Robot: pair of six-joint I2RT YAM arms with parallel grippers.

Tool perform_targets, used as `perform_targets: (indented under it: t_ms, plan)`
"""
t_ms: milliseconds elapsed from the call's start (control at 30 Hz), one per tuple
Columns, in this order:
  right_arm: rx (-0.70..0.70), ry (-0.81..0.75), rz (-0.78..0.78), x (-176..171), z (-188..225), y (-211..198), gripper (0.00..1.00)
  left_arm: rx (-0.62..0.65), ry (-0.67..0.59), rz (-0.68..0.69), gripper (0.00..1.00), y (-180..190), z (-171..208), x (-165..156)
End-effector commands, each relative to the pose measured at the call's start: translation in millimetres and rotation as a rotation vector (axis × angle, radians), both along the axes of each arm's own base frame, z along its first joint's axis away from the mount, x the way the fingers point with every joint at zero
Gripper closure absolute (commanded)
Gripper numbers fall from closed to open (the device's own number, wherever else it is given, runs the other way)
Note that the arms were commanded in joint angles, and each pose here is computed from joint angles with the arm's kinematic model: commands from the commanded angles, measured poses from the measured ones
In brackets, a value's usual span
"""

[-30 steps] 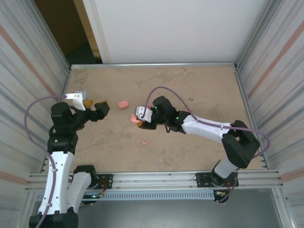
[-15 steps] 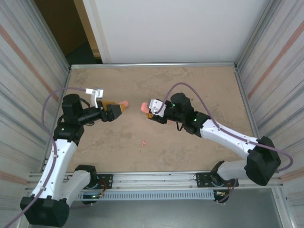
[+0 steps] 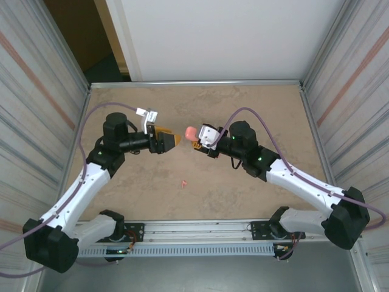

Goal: Insert the wireless bluetooth earbuds into the charging case

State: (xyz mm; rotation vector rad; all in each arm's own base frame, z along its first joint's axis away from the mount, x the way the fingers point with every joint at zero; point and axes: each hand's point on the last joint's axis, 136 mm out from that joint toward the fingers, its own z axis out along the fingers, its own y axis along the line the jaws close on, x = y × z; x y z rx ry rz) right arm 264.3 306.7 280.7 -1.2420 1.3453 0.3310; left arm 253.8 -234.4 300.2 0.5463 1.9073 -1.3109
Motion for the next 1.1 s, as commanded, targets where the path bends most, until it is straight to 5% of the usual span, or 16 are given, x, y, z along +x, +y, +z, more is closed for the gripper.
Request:
perform_targets:
  t_ms: [0,833,1067]
  plan:
    - [0.05,-0.044,-0.023,0.9,19.3,-6.9,0.6,-0.036,-0.064,-0.024,0.05,-12.5,20.9,2.6]
    - [0.059,-0.053,-0.043,8.2,23.8,-5.2,0.6,-0.04,-0.023,-0.126,0.46,-49.2,14.0,6.5]
    - [0.062,-0.047,-0.038,8.2,23.4,-4.2,0.6,-0.051,-0.014,-0.135,0.51,-54.4,13.2,8.0]
